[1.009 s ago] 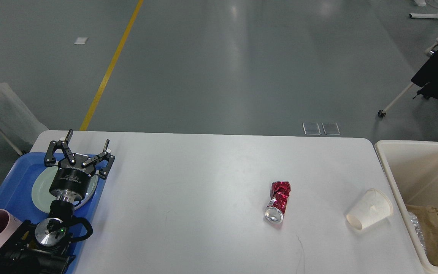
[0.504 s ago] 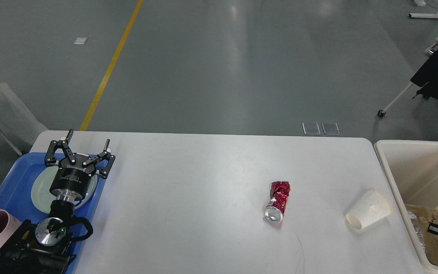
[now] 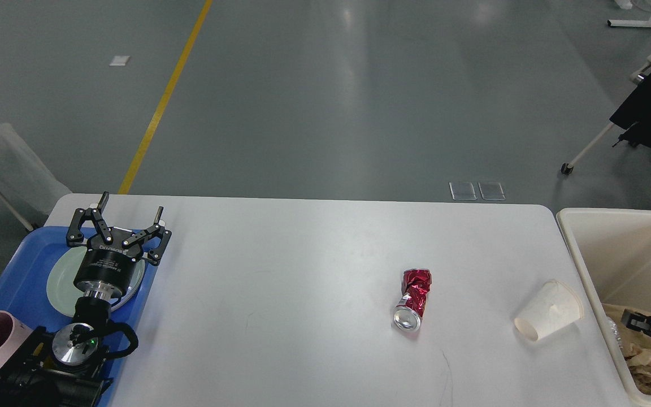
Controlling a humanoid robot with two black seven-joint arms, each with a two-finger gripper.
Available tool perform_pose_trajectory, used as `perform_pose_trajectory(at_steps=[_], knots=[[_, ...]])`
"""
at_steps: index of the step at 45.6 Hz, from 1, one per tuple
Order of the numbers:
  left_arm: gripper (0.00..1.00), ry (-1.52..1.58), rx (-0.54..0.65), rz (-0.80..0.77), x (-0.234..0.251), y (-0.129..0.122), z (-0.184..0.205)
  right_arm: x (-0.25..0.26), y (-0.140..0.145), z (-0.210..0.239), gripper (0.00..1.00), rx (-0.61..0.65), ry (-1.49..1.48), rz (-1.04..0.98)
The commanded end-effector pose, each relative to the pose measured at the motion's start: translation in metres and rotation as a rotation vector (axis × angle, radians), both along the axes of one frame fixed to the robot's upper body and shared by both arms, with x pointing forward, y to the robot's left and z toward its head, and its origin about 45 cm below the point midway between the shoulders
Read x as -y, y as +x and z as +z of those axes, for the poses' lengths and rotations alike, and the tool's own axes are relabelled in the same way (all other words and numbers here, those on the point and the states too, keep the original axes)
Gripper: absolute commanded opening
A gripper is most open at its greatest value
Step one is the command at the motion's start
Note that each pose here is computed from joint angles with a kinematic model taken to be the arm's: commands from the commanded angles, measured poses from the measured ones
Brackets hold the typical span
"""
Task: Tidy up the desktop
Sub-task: 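Move the right gripper toward the white paper cup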
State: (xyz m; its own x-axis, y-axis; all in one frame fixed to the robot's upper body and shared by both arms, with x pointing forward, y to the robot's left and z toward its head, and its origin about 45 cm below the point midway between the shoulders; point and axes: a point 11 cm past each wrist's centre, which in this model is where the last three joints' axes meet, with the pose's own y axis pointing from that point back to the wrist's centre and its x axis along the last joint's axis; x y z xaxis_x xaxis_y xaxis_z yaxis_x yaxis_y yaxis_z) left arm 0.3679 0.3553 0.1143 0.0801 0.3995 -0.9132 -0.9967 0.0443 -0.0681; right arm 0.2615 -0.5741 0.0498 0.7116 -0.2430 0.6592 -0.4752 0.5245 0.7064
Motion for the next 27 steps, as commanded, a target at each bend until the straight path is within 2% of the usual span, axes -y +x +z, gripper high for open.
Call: perform_pose_trajectory(at_steps=[1,8,14,27], knots=[[0.96,0.001,0.0,-0.001,0.0,0.0,0.0,0.013,0.003,0.014,1.0,-0.023,0.003,-0.019],[0.96,0.0,-0.001,0.001,0.0,0.0,0.0,0.013,0.03,0.05,1.0,-0.062,0.109,-0.072],[0.96,0.0,0.001,0.0,0.0,0.0,0.0,0.007,0.043,0.079,1.0,-0.168,0.14,-0.043],[0.96,-0.001,0.001,0.001,0.0,0.0,0.0,-0.066,0.078,0.161,1.0,-0.434,0.221,0.095]])
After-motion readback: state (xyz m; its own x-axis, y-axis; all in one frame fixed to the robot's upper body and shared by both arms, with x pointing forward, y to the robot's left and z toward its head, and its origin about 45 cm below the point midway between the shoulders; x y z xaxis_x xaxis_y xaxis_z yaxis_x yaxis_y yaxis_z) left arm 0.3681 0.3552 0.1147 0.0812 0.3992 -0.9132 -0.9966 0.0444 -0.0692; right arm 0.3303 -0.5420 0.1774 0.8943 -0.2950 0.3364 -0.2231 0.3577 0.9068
